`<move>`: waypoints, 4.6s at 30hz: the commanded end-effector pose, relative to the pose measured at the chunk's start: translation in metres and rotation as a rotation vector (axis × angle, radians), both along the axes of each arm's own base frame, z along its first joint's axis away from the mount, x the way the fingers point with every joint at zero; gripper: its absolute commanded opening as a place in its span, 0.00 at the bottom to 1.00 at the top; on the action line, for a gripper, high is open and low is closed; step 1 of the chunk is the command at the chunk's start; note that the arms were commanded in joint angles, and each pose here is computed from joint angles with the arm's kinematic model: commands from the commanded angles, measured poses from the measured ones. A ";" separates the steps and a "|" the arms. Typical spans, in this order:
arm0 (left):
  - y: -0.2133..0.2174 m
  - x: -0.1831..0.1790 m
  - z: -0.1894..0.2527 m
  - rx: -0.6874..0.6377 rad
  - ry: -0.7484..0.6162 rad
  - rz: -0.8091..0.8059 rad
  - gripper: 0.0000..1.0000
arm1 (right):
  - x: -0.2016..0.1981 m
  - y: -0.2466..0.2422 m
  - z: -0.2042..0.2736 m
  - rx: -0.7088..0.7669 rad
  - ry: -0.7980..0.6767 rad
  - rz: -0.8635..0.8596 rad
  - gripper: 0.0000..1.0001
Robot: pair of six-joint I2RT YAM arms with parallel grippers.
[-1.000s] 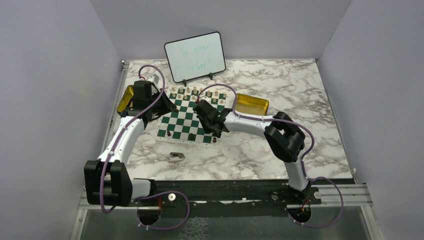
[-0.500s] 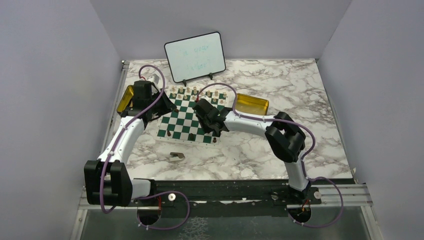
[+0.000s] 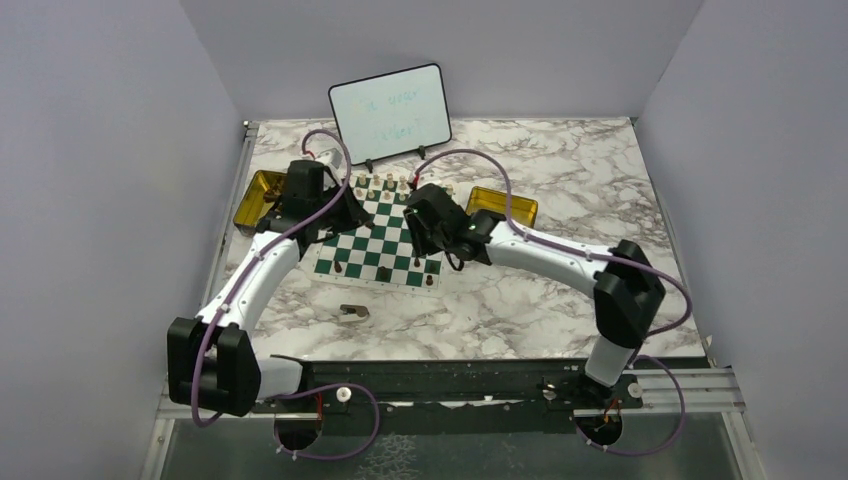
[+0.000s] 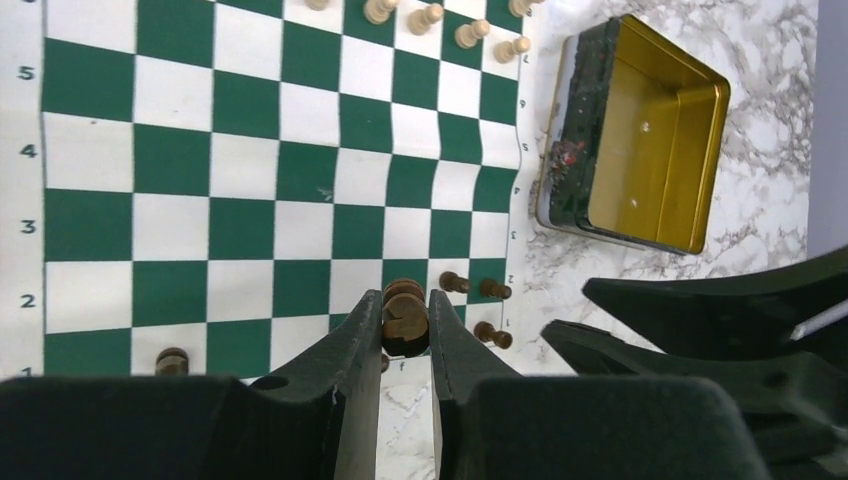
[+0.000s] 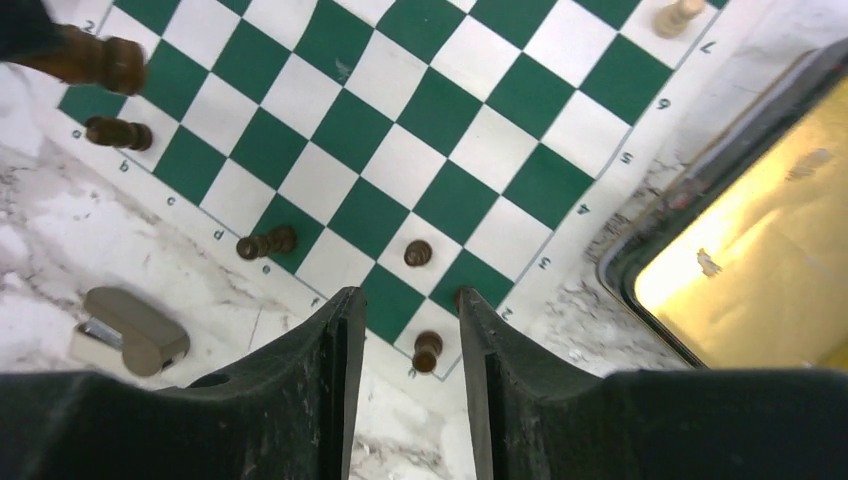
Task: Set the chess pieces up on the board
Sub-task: Place the chess piece on the chessboard, then adjust the chessboard at the center of the board.
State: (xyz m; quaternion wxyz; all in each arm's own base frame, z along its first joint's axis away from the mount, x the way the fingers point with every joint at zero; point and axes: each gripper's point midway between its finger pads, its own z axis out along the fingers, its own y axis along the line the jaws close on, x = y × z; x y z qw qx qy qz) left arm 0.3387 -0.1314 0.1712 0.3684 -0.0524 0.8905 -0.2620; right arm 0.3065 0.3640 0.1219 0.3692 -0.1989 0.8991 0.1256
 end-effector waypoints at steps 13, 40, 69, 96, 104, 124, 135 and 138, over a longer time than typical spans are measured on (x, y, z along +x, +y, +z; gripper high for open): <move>-0.065 -0.029 -0.010 0.090 0.020 -0.092 0.15 | -0.032 -0.068 0.058 0.177 -0.140 -0.126 0.68; -0.114 -0.060 -0.096 0.371 0.070 -0.104 0.14 | -0.069 -0.125 0.035 0.197 -0.153 -0.167 0.85; -0.115 -0.066 -0.123 0.406 0.106 -0.111 0.19 | -0.067 -0.124 0.035 0.195 -0.154 -0.170 0.85; -0.129 -0.064 -0.093 0.353 0.090 -0.146 0.38 | -0.066 -0.126 0.039 0.193 -0.172 -0.168 0.85; -0.131 -0.051 -0.051 0.306 0.023 -0.128 0.42 | -0.065 -0.128 0.054 0.220 -0.208 -0.168 0.85; -0.027 0.008 0.009 0.114 -0.005 0.009 0.64 | -0.067 -0.072 0.014 0.339 -0.098 -0.052 0.01; -0.007 -0.005 0.000 0.186 -0.019 -0.009 0.78 | -0.057 -0.061 -0.037 0.314 -0.045 -0.107 0.01; -0.002 -0.007 -0.001 0.209 -0.027 -0.001 0.80 | -0.055 -0.056 -0.047 0.320 -0.028 -0.119 0.01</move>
